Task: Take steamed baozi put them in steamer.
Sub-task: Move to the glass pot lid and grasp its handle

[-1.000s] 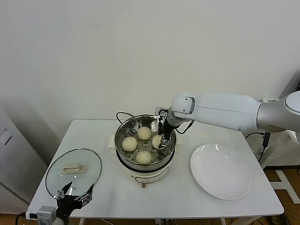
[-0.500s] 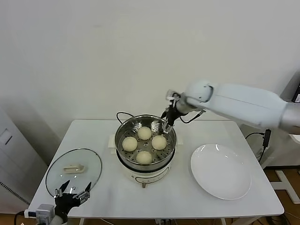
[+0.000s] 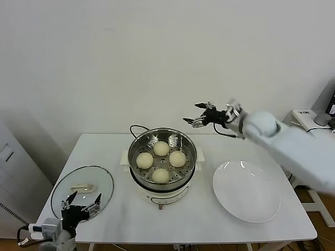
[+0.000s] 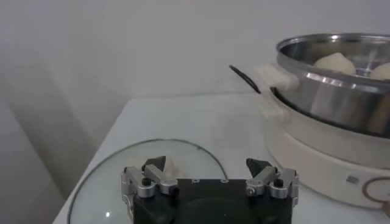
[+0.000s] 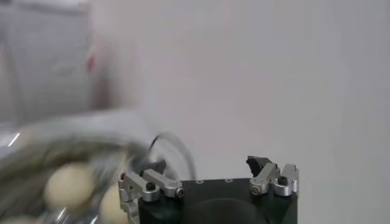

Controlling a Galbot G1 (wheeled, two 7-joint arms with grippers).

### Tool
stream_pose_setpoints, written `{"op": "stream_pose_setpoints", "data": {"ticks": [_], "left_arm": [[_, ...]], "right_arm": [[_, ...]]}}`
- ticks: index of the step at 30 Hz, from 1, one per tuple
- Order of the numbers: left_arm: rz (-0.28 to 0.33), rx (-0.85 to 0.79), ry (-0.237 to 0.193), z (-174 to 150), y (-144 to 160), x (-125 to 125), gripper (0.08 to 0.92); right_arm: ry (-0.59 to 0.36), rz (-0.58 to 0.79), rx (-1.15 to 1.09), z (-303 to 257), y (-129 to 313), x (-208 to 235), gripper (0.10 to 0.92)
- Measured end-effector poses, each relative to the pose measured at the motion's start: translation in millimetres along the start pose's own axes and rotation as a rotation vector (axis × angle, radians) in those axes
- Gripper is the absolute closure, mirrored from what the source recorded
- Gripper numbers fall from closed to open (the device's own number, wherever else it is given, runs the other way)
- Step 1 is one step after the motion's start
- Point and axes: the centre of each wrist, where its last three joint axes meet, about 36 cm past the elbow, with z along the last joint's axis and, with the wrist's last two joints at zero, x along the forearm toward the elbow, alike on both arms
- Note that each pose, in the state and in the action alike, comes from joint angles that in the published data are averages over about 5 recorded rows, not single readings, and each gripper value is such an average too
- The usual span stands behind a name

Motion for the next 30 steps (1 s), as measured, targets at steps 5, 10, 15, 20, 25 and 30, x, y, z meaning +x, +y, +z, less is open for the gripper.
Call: {"op": "stream_pose_setpoints", "data": {"ticks": [5, 10, 15, 20, 25, 30], "left_arm": [[-0.027, -0.059, -0.036, 2, 6, -6, 0.177], [-0.073, -0.194, -0.083, 9, 15, -12, 0.177], [-0.140, -0.382, -0.145, 22, 29, -19, 0.177], [-0.202, -0.595, -0.207, 39, 43, -29, 0.177], [-0.251, -0.832, -0.254, 62, 57, -39, 0.177], [-0.290, -1.078, -0.300, 86, 71, -50, 0.177]], "right_arm": [[-0.128, 0.156, -0.082, 50, 18, 25, 0.200], [-0.217, 0.326, -0.152, 97, 31, 63, 0.200], [-0.233, 0.505, -0.209, 151, 43, 115, 0.200], [-0.202, 0.632, -0.240, 196, 61, 162, 0.200], [-0.175, 0.690, -0.252, 221, 78, 184, 0.200], [-0.151, 0.726, -0.256, 235, 90, 195, 0.200]]}}
